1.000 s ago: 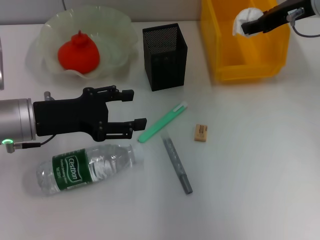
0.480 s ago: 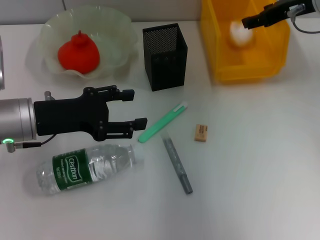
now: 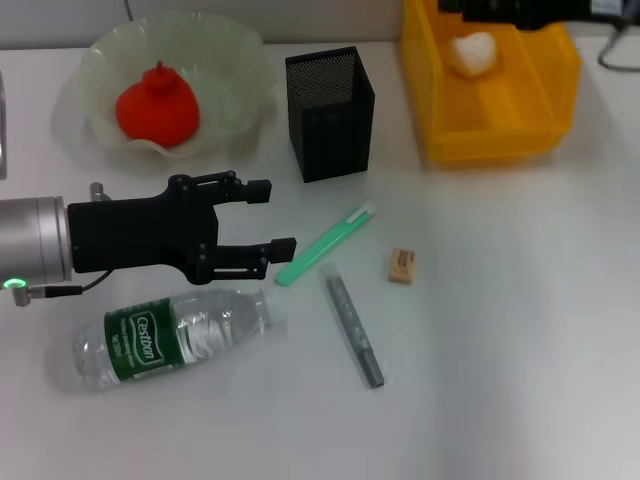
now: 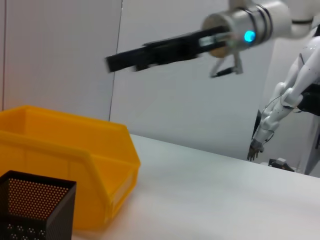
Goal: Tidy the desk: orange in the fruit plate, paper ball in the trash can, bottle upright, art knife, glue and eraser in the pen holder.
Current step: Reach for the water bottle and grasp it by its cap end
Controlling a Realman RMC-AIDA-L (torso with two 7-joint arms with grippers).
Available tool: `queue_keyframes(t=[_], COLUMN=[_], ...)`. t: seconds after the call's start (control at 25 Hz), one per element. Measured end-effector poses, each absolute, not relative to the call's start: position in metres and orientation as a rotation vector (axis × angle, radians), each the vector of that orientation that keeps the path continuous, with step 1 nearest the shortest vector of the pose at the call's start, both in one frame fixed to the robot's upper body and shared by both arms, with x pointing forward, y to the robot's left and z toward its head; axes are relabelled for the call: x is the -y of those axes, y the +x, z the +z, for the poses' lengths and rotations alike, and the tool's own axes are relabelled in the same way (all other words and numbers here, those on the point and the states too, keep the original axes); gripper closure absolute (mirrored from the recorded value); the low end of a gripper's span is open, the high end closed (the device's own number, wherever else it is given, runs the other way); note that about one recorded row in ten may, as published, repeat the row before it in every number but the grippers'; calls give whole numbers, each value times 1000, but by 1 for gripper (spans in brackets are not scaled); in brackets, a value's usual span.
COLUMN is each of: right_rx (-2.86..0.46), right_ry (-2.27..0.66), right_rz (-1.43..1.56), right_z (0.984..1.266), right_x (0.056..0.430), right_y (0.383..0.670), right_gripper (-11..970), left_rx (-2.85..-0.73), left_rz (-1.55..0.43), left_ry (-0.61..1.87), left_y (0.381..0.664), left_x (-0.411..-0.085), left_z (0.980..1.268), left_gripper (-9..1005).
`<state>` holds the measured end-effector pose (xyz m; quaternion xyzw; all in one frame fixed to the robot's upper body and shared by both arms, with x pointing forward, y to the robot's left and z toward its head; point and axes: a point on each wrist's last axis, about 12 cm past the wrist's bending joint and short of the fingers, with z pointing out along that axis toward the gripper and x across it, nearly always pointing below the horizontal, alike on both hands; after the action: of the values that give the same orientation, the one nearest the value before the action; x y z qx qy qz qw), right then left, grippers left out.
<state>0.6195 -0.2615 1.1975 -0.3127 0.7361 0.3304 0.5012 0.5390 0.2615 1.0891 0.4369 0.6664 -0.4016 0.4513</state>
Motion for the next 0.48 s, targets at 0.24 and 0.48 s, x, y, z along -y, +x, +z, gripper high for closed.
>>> queue_keyframes(t=[0.24, 0.48], right_rx=[-1671, -1708], right_ry=[-940, -1094], right_rz=[998, 1002], right_z=[1156, 1106], right_x=[280, 288], right_y=[578, 545], right_gripper=[268, 269], left_rx=[-1646, -1665], left_rz=[-995, -1019], left_ry=[1080, 1062], left_y=[539, 539], left_x=[-261, -264], left_z=[1089, 1091], left_gripper=[193, 193])
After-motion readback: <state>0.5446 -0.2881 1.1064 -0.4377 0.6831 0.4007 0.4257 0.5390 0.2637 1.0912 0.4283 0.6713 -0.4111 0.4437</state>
